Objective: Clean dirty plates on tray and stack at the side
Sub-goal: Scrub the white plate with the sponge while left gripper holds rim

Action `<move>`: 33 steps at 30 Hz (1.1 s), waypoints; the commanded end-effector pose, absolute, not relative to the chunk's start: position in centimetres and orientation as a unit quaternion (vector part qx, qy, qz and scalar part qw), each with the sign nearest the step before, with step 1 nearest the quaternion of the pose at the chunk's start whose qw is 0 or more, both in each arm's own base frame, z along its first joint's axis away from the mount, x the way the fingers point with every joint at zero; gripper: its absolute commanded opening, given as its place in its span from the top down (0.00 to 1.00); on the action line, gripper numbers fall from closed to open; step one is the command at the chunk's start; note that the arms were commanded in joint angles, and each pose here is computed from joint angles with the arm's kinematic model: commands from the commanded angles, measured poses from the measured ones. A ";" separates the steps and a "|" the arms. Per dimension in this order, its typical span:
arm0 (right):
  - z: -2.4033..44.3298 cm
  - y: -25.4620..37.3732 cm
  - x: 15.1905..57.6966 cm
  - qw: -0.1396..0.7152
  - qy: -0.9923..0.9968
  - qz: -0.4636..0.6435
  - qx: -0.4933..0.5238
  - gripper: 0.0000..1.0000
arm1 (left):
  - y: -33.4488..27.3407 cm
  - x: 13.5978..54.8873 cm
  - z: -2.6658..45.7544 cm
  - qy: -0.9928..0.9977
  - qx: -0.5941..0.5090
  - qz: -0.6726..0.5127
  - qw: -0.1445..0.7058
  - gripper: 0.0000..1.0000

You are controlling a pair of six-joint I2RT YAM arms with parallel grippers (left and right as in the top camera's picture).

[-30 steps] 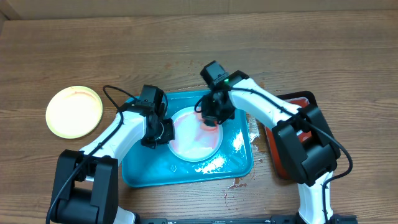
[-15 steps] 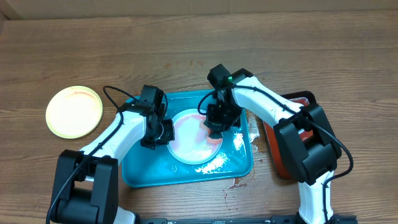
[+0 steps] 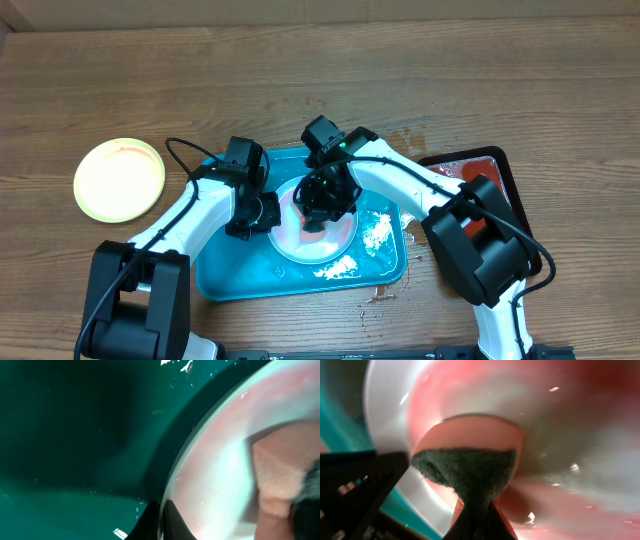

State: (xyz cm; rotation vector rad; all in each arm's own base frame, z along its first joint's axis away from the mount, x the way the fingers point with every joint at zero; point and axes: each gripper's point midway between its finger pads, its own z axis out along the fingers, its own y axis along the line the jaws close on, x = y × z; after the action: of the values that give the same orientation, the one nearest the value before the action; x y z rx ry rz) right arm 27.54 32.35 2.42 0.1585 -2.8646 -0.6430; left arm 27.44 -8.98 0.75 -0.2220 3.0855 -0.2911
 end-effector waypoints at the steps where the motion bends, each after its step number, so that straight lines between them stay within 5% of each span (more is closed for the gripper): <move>1: 1.2 30.1 29.4 0.075 -0.983 -0.168 0.023 0.96 | -8.0 27.3 0.4 0.994 -0.082 -0.073 0.015 0.96; 16: 0.0 20.4 33.3 0.032 -0.998 -0.027 -0.054 0.96 | -8.0 27.2 0.4 0.994 -0.085 -0.072 0.014 0.96; 23: 0.6 20.8 32.8 0.037 -0.998 -0.029 -0.047 0.96 | -8.0 27.3 0.4 0.994 -0.085 -0.072 0.014 0.96; 33: 7.3 23.0 33.8 -0.038 -0.996 -0.080 -0.012 0.96 | -8.0 27.3 0.4 0.994 -0.085 -0.072 0.014 0.96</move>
State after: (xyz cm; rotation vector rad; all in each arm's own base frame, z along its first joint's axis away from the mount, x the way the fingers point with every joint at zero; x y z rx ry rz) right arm 31.35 24.01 2.58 -0.0592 -3.0365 -0.2591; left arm 27.49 -9.51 0.86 -0.2177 3.0831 -0.3360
